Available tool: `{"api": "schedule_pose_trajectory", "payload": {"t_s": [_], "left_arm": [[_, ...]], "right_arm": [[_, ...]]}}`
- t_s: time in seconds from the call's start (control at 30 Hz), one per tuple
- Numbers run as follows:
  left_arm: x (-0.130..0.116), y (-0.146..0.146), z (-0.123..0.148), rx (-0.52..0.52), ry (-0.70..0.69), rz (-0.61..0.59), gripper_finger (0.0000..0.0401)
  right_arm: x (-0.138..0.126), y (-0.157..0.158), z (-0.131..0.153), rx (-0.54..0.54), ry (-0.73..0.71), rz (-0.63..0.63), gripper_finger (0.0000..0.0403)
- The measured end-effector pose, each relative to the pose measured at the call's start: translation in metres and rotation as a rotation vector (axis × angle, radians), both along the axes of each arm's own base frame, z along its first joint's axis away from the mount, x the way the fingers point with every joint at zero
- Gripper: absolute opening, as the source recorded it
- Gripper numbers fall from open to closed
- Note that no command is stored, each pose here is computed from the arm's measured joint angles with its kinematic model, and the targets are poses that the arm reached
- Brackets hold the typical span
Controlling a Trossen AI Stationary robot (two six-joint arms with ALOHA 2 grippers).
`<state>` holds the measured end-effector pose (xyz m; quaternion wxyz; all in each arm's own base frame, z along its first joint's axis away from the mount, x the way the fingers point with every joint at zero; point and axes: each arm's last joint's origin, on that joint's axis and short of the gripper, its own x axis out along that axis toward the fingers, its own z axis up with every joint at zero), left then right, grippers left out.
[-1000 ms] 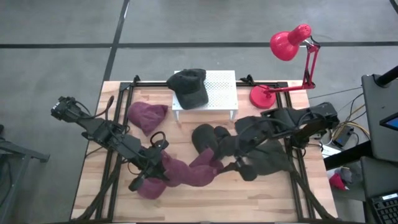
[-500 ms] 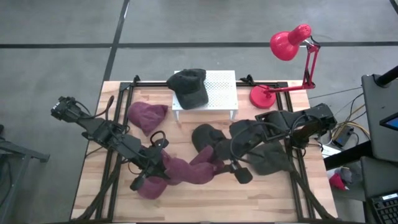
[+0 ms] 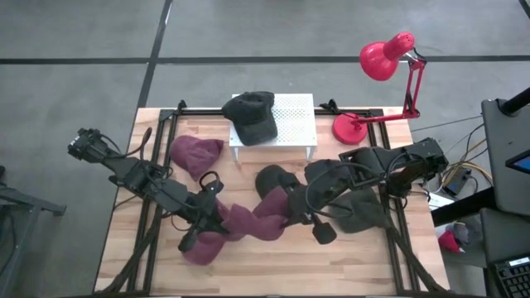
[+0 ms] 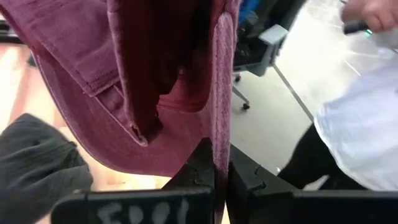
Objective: Pick & Place hat
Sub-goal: Put the middle red cap on the shelf
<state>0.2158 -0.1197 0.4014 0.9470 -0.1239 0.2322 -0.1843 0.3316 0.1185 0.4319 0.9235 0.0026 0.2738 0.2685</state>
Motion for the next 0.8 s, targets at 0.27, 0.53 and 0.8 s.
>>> {"api": "schedule_pose_trajectory", "payload": {"t_s": [0.27,0.53,0.8], "left_arm": [[0.0,0.001,0.0,-0.067,0.027,0.057,0.0085],[-0.001,-0.001,0.0,-0.089,0.05,-0.005,0.0149],[-0.013,-0.003,0.0,-0.146,0.126,-0.092,0.0154]], "right_arm": [[0.0,0.0,0.0,0.027,0.02,-0.005,0.0017],[-0.005,-0.001,0.006,0.094,0.047,-0.046,0.0016],[-0.014,-0.003,0.029,0.217,0.066,-0.072,0.0016]]}}
